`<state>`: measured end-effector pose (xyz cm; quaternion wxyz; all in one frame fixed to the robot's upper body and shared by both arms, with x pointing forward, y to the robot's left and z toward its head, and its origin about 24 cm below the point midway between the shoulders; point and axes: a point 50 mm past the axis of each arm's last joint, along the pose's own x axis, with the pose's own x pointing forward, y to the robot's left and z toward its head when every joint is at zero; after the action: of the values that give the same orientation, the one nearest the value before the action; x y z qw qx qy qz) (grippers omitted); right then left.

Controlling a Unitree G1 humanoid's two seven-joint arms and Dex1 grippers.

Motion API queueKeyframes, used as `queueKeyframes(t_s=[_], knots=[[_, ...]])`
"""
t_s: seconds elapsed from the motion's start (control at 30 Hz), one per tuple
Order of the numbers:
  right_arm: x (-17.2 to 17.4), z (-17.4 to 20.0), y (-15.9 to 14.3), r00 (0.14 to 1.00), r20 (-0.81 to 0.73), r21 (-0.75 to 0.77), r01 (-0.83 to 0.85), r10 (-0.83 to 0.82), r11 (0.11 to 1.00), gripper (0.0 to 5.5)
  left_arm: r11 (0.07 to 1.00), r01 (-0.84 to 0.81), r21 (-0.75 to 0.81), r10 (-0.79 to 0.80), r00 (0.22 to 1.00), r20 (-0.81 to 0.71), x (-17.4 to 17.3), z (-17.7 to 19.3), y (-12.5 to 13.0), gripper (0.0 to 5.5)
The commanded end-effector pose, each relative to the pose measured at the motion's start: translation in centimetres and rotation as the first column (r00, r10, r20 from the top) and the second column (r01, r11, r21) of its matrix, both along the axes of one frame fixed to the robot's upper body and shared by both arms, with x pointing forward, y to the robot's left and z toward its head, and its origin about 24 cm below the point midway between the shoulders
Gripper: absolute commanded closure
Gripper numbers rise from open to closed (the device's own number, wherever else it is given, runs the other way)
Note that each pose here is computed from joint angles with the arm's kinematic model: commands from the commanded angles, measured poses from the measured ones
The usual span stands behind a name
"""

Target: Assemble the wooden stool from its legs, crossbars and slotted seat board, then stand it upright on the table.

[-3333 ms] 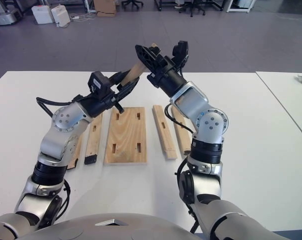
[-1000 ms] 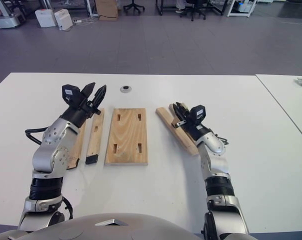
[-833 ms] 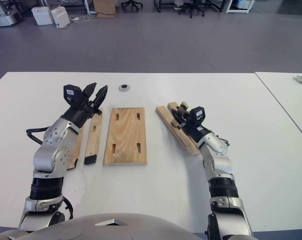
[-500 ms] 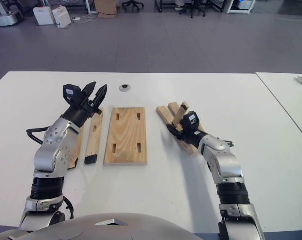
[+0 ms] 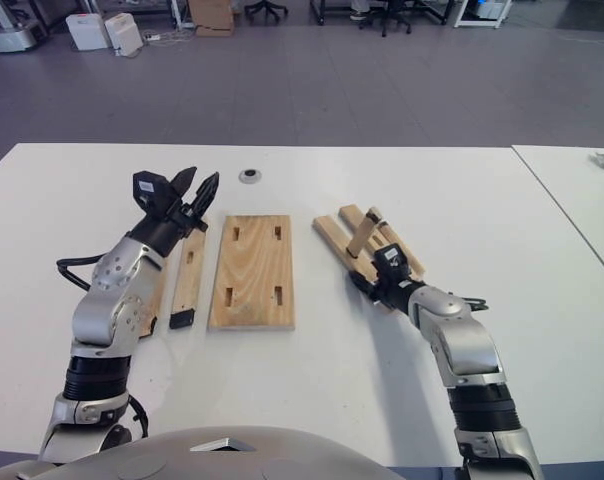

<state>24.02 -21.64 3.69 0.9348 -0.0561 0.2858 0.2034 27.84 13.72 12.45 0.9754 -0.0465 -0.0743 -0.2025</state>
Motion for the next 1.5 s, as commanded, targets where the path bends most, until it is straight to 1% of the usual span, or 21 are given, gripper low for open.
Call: queueKeyframes(t_s=[0.03, 0.07, 0.13, 0.2, 0.27, 0.33, 0.43, 0.5, 0.6, 0.83, 0.9, 1.13, 1.2, 1.23, 1.3, 1.33, 1.37, 1.43, 1.5], knots=[[-0.3, -0.3, -0.4, 1.0, -0.03, -0.02, 0.002, -0.003, 1.0, 3.43, 1.0, -0.009, 0.012, 0.009, 1.0, -0.01, 0.0, -0.4, -0.1, 3.19], [-0.2, -0.2, -0.4, 1.0, -0.022, -0.02, 0.003, -0.003, 1.0, 3.43, 1.0, -0.013, 0.001, 0.013, 0.999, -0.033, 0.2, -0.6, 0.0, 3.19], [0.4, 0.5, -0.1, 1.0, 0.022, 0.001, 0.002, -0.002, 1.0, 3.43, 0.995, -0.029, -0.091, 0.019, 0.995, -0.1, 0.7, -0.6, -0.1, 2.88], [1.1, 2.5, 0.6, 0.993, 0.113, 0.07, -0.035, 0.027, 0.997, 3.43, 0.971, 0.019, -0.24, -0.07, 0.976, -0.206, 1.1, -0.6, -1.3, 2.44], [1.4, 5.1, 1.9, 0.965, 0.234, 0.122, -0.153, 0.122, 0.981, 3.43, 0.895, 0.063, -0.442, -0.203, 0.94, -0.276, 1.2, -0.2, -2.7, 2.42], [1.3, 7.3, 3.3, 0.915, 0.332, 0.132, -0.287, 0.231, 0.949, 3.43, 0.792, 0.101, -0.602, -0.338, 0.894, -0.294, 1.2, 0.5, -4.0, 2.42], [1.0, 9.4, 4.9, 0.846, 0.419, 0.136, -0.418, 0.33, 0.898, 3.43, 0.721, 0.119, -0.682, -0.426, 0.853, -0.301, 1.3, 1.3, -4.9, 1.95], [0.9, 10.1, 5.7, 0.817, 0.455, 0.14, -0.459, 0.354, 0.877, 3.43, 0.691, 0.128, -0.712, -0.459, 0.838, -0.295, 1.3, 1.9, -5.3, 1.66], [0.7, 10.2, 6.5, 0.796, 0.47, 0.131, -0.491, 0.381, 0.861, 3.43, 0.65, 0.153, -0.744, -0.493, 0.83, -0.261, 1.1, 2.8, -5.7, 1.64], [0.8, 10.0, 7.4, 0.781, 0.484, 0.115, -0.505, 0.395, 0.856, 3.43, 0.574, 0.175, -0.8, -0.547, 0.809, -0.216, 0.4, 3.8, -6.3, 2.78], [0.8, 10.1, 7.6, 0.776, 0.491, 0.118, -0.51, 0.396, 0.852, 3.43, 0.573, 0.163, -0.803, -0.549, 0.804, -0.228, 0.2, 3.6, -6.4, 2.97], [0.5, 10.4, 8.2, 0.758, 0.508, 0.116, -0.531, 0.409, 0.84, 3.43, 0.582, 0.095, -0.808, -0.521, 0.806, -0.28, -0.3, 2.4, -6.1, 4.3], [0.4, 10.5, 8.3, 0.753, 0.514, 0.118, -0.537, 0.411, 0.835, 3.43, 0.599, 0.077, -0.797, -0.5, 0.814, -0.296, -0.5, 2.0, -5.8, 4.48], [0.2, 10.5, 8.4, 0.751, 0.512, 0.121, -0.544, 0.417, 0.83, 3.06, 0.61, 0.063, -0.79, -0.481, 0.822, -0.306, -0.5, 1.8, -5.5, 4.48], [-0.1, 10.2, 8.4, 0.755, 0.493, 0.125, -0.552, 0.431, 0.824, 2.71, 0.626, 0.017, -0.78, -0.415, 0.853, -0.315, -0.7, 1.6, -4.4, 4.48], [-0.2, 9.9, 8.3, 0.76, 0.48, 0.117, -0.55, 0.437, 0.827, 2.63, 0.633, -0.008, -0.774, -0.372, 0.874, -0.313, -0.8, 1.7, -3.5, 4.48], [-0.3, 9.6, 8.0, 0.766, 0.466, 0.107, -0.545, 0.442, 0.832, 2.34, 0.647, -0.027, -0.762, -0.33, 0.891, -0.312, -1.1, 1.7, -2.7, 4.48], [-0.8, 8.8, 7.0, 0.786, 0.421, 0.077, -0.527, 0.452, 0.846, 2.29, 0.72, -0.08, -0.69, -0.236, 0.906, -0.351, -2.3, 1.2, -0.6, 4.48], [-1.5, 7.3, 5.4, 0.822, 0.348, 0.022, -0.488, 0.451, 0.873, 2.29, 0.783, -0.155, -0.602, -0.139, 0.9, -0.412, -4.4, 0.1, 2.0, 4.48]])
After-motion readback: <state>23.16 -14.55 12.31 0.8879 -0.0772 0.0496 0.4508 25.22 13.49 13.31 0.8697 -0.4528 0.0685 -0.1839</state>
